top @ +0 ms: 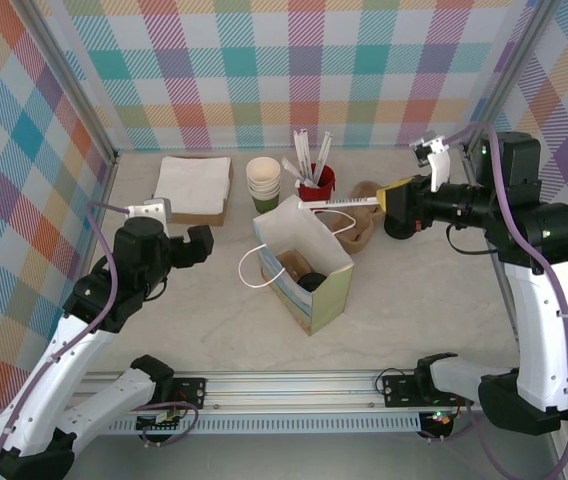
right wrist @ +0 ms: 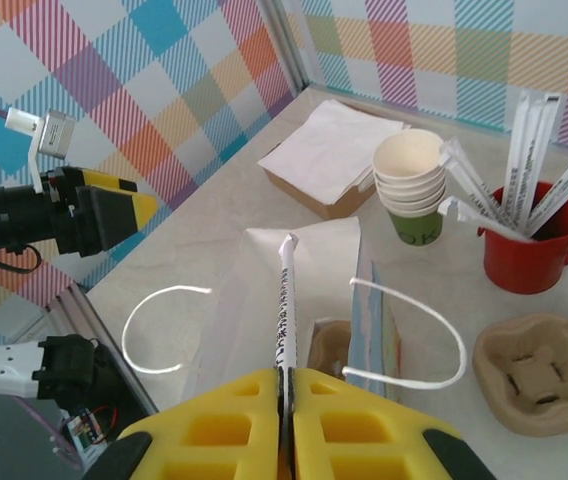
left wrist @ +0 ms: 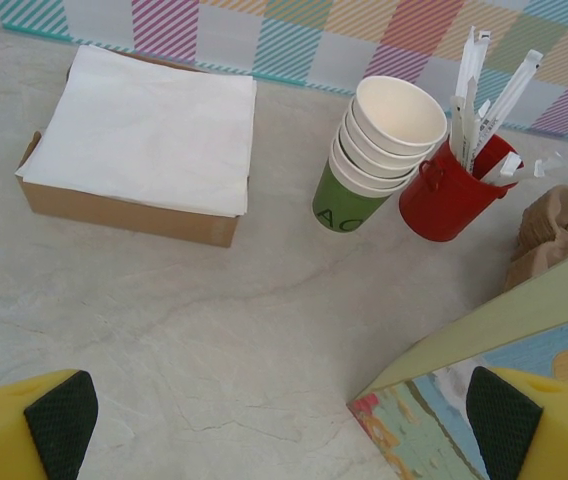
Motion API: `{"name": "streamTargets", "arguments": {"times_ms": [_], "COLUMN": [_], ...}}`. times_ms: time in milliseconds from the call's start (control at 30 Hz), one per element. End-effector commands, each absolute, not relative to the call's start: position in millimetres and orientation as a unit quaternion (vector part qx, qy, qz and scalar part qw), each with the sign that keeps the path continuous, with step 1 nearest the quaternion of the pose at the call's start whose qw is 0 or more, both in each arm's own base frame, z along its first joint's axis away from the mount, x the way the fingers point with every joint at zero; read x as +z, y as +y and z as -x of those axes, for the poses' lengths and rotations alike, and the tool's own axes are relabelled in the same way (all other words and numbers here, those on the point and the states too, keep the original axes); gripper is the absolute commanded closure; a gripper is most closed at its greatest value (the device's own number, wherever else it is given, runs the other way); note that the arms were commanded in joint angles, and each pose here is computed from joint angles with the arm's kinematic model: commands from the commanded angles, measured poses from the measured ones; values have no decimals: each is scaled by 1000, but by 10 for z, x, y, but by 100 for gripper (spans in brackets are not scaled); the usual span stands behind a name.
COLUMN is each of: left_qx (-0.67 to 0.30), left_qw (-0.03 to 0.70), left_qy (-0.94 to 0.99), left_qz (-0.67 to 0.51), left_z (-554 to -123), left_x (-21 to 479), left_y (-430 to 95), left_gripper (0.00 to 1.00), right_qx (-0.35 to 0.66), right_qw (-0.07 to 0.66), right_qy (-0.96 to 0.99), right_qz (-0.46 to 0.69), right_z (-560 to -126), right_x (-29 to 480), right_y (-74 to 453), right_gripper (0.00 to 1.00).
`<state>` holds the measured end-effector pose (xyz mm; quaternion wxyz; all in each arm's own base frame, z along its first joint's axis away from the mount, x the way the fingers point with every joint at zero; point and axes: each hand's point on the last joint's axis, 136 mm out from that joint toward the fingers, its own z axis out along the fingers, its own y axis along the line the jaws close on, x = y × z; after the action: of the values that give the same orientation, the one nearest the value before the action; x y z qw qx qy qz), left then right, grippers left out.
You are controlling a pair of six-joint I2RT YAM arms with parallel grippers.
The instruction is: Pack the takeout coffee
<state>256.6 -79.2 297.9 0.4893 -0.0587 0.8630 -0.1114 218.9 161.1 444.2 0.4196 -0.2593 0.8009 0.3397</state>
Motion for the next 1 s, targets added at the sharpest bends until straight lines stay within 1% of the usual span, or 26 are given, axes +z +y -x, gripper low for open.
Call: {"name": "streamTargets", "arguments": {"times_ms": [0, 367, 967], "left_qx": [-107, -110, -113], "left_qw": [496, 497, 496], "left_qy": [858, 857, 857], "left_qz": [77, 77, 78], "left_z": [-2584, -2610, -2611], "left_x": [2984, 2989, 2974], "left_y": [-725, -746, -755], "left_gripper": [3, 3, 3], "right_qx": [366, 368, 294], "right_qw": [404, 365, 292], "right_qy": [799, 818, 855], "right_qz": [253, 250, 312], "right_z": [-2120, -2167, -2293], "right_x": [4410, 4202, 3713], "right_y": [1658, 1788, 2270], "right_gripper": [90, 91, 89]}}
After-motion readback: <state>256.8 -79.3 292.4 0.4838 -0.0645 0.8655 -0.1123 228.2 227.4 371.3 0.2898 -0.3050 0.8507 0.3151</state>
